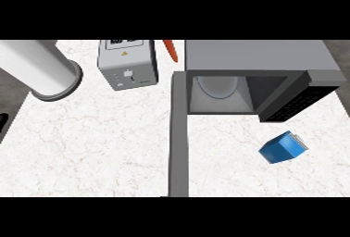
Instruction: Pick up the milk, place it into the microwave and close the microwave
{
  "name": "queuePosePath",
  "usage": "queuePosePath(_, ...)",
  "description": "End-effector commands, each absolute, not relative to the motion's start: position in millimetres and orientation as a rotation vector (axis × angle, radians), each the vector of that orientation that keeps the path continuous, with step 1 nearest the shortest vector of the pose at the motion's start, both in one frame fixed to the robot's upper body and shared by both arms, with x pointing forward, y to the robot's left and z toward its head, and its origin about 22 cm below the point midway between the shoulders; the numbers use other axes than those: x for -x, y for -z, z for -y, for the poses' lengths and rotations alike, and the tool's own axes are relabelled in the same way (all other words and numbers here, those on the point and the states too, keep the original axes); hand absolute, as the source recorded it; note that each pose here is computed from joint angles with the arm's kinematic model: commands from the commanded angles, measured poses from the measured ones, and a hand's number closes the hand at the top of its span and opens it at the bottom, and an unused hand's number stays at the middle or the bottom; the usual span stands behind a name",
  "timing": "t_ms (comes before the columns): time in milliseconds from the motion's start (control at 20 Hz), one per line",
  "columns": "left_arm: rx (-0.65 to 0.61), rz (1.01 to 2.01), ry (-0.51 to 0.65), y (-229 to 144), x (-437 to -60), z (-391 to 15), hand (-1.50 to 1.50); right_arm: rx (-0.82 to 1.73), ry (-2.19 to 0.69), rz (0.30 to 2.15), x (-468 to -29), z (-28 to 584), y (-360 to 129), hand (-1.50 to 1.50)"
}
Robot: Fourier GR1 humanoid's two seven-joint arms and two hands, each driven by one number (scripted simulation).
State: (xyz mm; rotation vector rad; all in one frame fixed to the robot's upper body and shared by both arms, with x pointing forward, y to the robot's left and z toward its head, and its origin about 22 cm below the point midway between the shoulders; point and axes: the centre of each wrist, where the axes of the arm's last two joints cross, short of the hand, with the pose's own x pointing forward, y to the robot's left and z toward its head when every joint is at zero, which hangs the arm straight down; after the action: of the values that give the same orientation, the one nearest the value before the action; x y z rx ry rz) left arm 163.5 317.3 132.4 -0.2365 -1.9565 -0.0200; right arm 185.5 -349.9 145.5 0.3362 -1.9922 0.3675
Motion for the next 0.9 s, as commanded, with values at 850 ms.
queuePosePath(850,0.239,1.966,0.017,-137,-90,-364,-1.50,-0.053,-0.355,1.791,-218,376,-18,-1.50)
